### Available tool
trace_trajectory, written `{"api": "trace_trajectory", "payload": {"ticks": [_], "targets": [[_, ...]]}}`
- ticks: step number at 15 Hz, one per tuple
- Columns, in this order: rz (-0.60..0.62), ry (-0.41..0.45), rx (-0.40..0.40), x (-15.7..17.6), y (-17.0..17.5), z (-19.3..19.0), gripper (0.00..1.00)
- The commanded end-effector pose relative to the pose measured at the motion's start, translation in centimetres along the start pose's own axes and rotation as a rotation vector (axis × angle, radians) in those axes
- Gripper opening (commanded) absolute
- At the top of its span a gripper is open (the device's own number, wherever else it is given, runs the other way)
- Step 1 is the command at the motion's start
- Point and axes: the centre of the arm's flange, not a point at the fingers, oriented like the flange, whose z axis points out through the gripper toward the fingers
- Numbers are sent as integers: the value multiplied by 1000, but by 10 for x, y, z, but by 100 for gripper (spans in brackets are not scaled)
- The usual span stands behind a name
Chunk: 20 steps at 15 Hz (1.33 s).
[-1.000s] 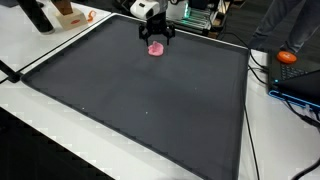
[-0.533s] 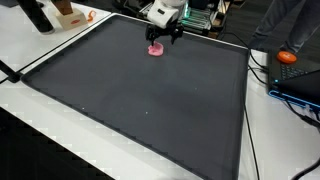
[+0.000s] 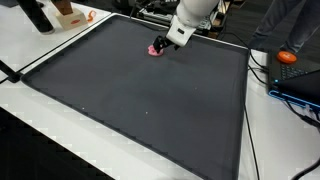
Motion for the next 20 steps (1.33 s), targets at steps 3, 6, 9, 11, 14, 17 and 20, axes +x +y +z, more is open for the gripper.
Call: {"api": "trace_trajectory", "payload": {"ticks": [3, 6, 9, 11, 14, 17, 20], "targets": [[-59, -89, -94, 30, -9, 11, 100], [-78, -115, -110, 35, -9, 14, 100], [-74, -126, -103, 38, -8, 16, 100], [-61, -124, -84, 40, -5, 16, 100], [-40, -127, -64, 42, 1, 15, 100], [24, -123, -24, 42, 12, 13, 100], [115, -113, 39, 40, 27, 13, 100]]}}
